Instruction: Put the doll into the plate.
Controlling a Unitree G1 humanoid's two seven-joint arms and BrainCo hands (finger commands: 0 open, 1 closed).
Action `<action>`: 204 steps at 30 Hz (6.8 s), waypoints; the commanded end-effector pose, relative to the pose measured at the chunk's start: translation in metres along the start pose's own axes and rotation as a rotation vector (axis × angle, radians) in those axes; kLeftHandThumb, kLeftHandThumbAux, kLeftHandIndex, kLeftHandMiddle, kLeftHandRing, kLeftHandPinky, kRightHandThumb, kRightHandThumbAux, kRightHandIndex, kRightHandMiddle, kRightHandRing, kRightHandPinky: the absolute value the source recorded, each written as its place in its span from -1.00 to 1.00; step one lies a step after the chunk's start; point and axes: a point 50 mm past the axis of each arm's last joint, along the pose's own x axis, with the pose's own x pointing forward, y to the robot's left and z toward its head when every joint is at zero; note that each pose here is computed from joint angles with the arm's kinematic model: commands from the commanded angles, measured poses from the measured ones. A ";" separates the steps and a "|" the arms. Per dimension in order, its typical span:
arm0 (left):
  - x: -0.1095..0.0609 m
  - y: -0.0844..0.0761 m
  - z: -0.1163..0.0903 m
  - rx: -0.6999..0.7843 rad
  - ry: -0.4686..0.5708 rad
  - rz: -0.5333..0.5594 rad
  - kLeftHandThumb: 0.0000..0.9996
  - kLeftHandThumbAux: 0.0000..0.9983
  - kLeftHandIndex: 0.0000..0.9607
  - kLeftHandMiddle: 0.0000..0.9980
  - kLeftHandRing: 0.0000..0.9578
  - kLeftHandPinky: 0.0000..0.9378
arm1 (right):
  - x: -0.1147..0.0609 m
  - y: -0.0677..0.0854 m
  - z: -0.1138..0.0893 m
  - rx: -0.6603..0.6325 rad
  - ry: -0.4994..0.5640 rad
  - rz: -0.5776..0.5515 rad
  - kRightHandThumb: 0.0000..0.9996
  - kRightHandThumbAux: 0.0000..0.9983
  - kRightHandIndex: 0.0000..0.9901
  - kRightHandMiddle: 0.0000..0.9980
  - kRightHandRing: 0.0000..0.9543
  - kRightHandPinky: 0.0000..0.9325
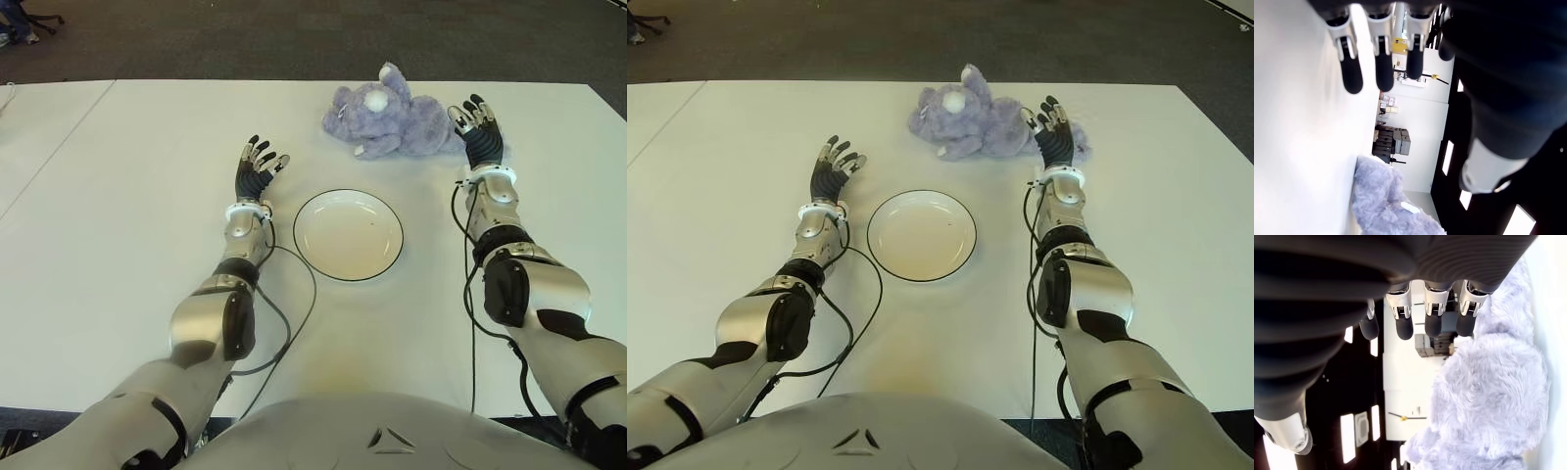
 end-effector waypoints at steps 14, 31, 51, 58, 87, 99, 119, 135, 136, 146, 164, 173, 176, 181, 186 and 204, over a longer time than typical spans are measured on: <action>-0.058 0.019 -0.089 -0.049 0.420 0.102 -0.78 0.64 -0.89 -0.65 -0.54 -0.43 | 0.014 0.000 0.024 -0.070 -0.006 0.079 -0.58 0.22 -1.00 -1.00 -1.00 -1.00; -0.058 0.017 -0.089 -0.069 0.420 0.120 -0.75 0.63 -0.88 -0.64 -0.52 -0.41 | 0.017 -0.015 0.029 -0.466 0.067 0.104 -0.56 0.23 -1.00 -1.00 -1.00 -1.00; -0.058 0.014 -0.089 -0.081 0.424 0.109 -0.77 0.61 -0.88 -0.66 -0.54 -0.46 | -0.013 -0.056 -0.019 -1.633 0.270 0.414 -0.57 -0.23 -1.00 -1.00 -1.00 -1.00; -0.057 0.013 -0.090 -0.070 0.430 0.103 -0.84 0.61 -0.86 -0.67 -0.56 -0.48 | -0.016 -0.058 -0.024 -1.736 0.315 0.505 -0.52 -0.20 -1.00 -1.00 -1.00 -1.00; -0.057 0.013 -0.090 -0.147 0.437 0.118 -1.00 0.46 -0.85 -0.65 -0.57 -0.50 | -0.026 -0.061 -0.040 -1.815 0.381 0.568 -0.47 -0.06 -1.00 -1.00 -1.00 -1.00; -0.059 0.014 -0.091 -0.136 0.437 0.122 -1.00 0.48 -0.84 -0.65 -0.57 -0.50 | -0.023 -0.056 -0.037 -1.815 0.368 0.574 -0.44 -0.06 -1.00 -1.00 -1.00 -1.00; -0.059 0.017 -0.091 -0.075 0.442 0.094 -1.00 0.52 -0.87 -0.67 -0.58 -0.49 | 0.022 -0.042 0.049 -1.637 0.173 0.363 -0.48 -0.22 -1.00 -1.00 -1.00 -1.00; -0.057 0.017 -0.090 -0.103 0.446 0.111 -0.99 0.54 -0.89 -0.66 -0.56 -0.48 | 0.026 -0.037 0.055 -1.704 0.162 0.366 -0.37 -0.27 -1.00 -1.00 -1.00 -1.00; -0.057 0.017 -0.090 -0.106 0.447 0.114 -0.99 0.54 -0.89 -0.66 -0.56 -0.47 | 0.026 -0.037 0.056 -1.706 0.162 0.365 -0.37 -0.27 -1.00 -1.00 -1.00 -1.00; -0.056 0.016 -0.089 -0.133 0.439 0.111 -1.00 0.51 -0.89 -0.66 -0.56 -0.48 | 0.029 -0.034 0.062 -1.747 0.152 0.350 -0.34 -0.23 -1.00 -1.00 -1.00 -1.00; -0.054 0.016 -0.087 -0.133 0.443 0.115 -1.00 0.45 -0.84 -0.62 -0.53 -0.46 | 0.038 0.020 0.058 -1.708 0.087 0.349 -0.22 -0.21 -1.00 -1.00 -1.00 -1.00; -0.056 0.017 -0.090 -0.148 0.445 0.114 -1.00 0.47 -0.84 -0.60 -0.52 -0.46 | 0.038 0.047 0.052 -1.640 0.039 0.353 -0.17 -0.19 -1.00 -1.00 -1.00 -1.00; -0.057 0.017 -0.090 -0.155 0.447 0.112 -1.00 0.46 -0.85 -0.61 -0.52 -0.47 | 0.038 0.050 0.053 -1.645 0.024 0.362 -0.17 -0.18 -1.00 -1.00 -1.00 -1.00; -0.058 0.017 -0.091 -0.167 0.450 0.112 -1.00 0.46 -0.85 -0.61 -0.52 -0.47 | 0.038 0.056 0.055 -1.655 -0.004 0.386 -0.17 -0.16 -1.00 -1.00 -1.00 -1.00; -0.059 0.017 -0.092 -0.170 0.456 0.113 -1.00 0.43 -0.86 -0.60 -0.53 -0.49 | 0.038 0.059 0.055 -1.654 -0.018 0.399 -0.16 -0.16 -1.00 -1.00 -1.00 -1.00; -0.059 0.016 -0.092 -0.182 0.459 0.117 -0.95 0.43 -0.84 -0.60 -0.52 -0.45 | 0.034 0.067 0.046 -1.564 -0.006 0.410 -0.14 -0.10 -1.00 -1.00 -1.00 -1.00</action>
